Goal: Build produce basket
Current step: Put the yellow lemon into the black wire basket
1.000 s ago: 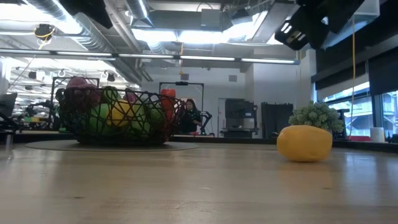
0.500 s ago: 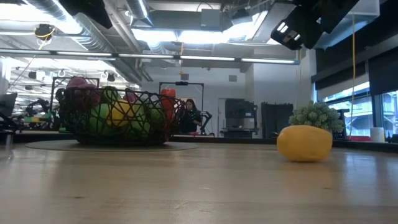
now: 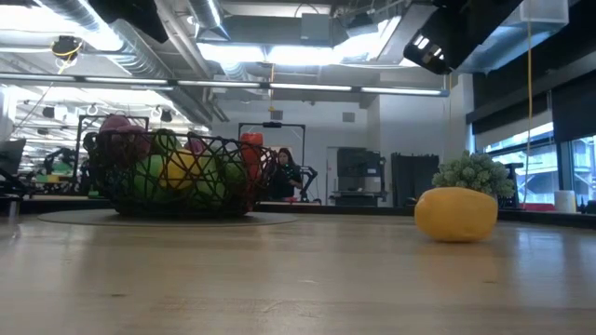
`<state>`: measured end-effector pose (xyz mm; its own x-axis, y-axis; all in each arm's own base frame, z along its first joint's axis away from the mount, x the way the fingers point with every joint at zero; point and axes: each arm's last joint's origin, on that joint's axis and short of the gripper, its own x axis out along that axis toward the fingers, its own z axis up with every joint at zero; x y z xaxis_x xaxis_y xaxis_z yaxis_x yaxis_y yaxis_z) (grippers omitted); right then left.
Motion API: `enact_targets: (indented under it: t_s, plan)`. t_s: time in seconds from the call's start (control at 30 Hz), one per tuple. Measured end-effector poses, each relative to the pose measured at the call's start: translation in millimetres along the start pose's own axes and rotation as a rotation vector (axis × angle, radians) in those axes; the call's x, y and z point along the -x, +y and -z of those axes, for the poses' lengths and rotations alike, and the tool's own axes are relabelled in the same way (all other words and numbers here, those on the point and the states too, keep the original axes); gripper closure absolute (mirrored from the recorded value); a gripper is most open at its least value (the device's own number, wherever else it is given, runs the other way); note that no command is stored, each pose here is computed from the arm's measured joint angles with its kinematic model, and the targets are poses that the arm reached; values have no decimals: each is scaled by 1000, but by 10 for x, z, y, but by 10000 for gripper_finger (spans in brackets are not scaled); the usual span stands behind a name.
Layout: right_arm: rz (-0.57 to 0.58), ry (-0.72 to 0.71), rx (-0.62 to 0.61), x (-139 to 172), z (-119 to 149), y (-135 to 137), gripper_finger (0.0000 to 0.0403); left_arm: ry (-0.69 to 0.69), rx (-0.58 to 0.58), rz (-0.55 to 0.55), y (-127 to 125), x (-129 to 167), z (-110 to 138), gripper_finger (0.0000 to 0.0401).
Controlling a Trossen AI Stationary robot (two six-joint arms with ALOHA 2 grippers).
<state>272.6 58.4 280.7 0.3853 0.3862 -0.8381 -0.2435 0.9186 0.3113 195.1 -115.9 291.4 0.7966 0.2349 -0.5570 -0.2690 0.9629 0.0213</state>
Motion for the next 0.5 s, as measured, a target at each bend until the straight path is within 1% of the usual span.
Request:
enact_targets:
  t_s: [0.07, 0.17, 0.23, 0.33, 0.43, 0.5]
  plan:
    - [-2, -17, -40, 0, -17, 1, 274, 0, 0, 0, 0, 0, 0, 122]
    - [-6, -39, -159, 0, -39, 3, 274, 0, 0, 0, 0, 0, 0, 122]
    - [-9, -54, -213, 0, -55, 4, 274, 0, 0, 0, 0, 0, 0, 122]
    - [-6, -70, -208, 1, -70, 4, 274, 0, 0, 0, 0, 0, 0, 122]
    - [-4, -69, -231, -3, -71, 2, 274, 0, 0, 1, -1, 1, 0, 122]
    - [31, -73, -232, -16, -74, -10, 271, 0, 0, 0, -1, 1, 0, 122]
